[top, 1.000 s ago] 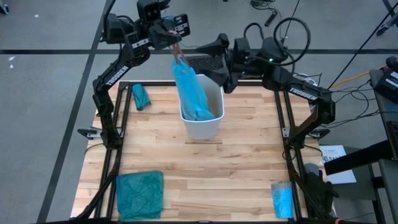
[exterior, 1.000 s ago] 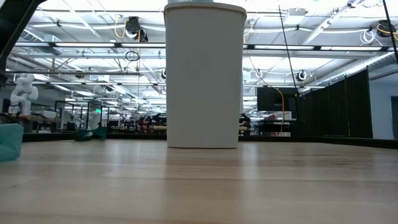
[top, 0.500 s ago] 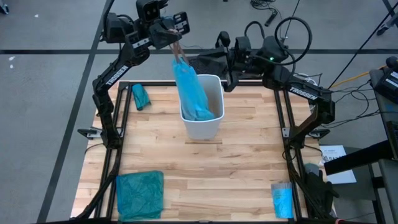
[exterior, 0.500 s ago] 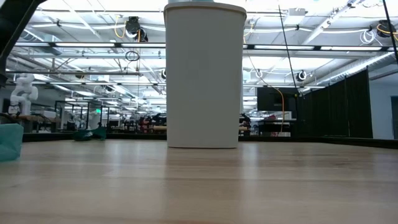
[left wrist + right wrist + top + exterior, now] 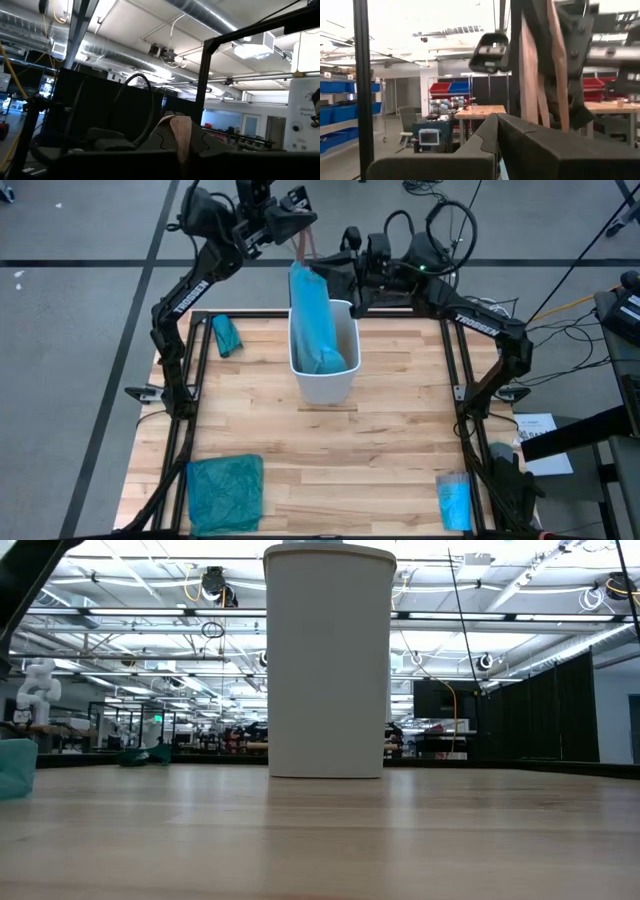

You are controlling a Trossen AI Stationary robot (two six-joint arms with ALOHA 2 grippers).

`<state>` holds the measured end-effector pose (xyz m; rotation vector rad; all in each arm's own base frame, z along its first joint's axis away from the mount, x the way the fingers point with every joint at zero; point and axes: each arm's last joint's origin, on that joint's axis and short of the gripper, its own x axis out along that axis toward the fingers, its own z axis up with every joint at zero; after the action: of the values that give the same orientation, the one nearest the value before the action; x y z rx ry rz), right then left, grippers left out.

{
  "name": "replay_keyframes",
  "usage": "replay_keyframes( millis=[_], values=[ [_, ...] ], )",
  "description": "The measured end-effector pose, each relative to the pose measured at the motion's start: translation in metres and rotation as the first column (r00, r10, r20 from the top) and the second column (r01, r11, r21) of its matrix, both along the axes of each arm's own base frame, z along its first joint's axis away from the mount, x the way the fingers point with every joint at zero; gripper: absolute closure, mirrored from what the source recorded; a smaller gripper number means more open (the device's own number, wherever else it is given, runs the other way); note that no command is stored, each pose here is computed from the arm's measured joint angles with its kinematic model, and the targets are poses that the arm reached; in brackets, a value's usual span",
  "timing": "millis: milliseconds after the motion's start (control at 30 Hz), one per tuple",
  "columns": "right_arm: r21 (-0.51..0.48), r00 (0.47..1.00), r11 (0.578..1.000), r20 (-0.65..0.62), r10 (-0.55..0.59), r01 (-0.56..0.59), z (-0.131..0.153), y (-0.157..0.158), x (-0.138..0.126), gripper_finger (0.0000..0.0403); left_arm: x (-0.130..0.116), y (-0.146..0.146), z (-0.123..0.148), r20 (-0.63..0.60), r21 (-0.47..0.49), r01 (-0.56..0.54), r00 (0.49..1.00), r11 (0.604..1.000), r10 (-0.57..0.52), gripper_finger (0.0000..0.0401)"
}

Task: Place trash/remove bag and relplace
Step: Remove the blue trash bag from the white trash bin

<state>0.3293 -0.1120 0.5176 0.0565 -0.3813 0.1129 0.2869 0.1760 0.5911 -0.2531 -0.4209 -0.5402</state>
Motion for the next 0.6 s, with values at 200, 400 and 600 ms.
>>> replay_keyframes(
  millis=[200, 400, 600],
  values=[
    [0.019, 1.0, 1.0, -0.02, -0.015, 0.015, -0.002, -0.004, -0.001, 0.0403, 0.0, 0.0, 0.0, -0.007, 0.011, 0.01, 1.0, 1.0, -0.01, 0.0401],
    [-0.027, 1.0, 1.0, -0.011, -0.002, 0.002, 0.002, 0.002, -0.003, 0.0403, -0.002, 0.002, 0.0, -0.01, 0.007, 0.005, 1.0, 1.0, -0.005, 0.0401],
    [0.029, 0.989, 0.991, -0.071, -0.129, 0.131, 0.038, -0.019, -0.047, 0.0403, -0.002, 0.0, 0.001, -0.037, -0.053, 0.048, 0.998, 0.997, -0.05, 0.0401]
  ],
)
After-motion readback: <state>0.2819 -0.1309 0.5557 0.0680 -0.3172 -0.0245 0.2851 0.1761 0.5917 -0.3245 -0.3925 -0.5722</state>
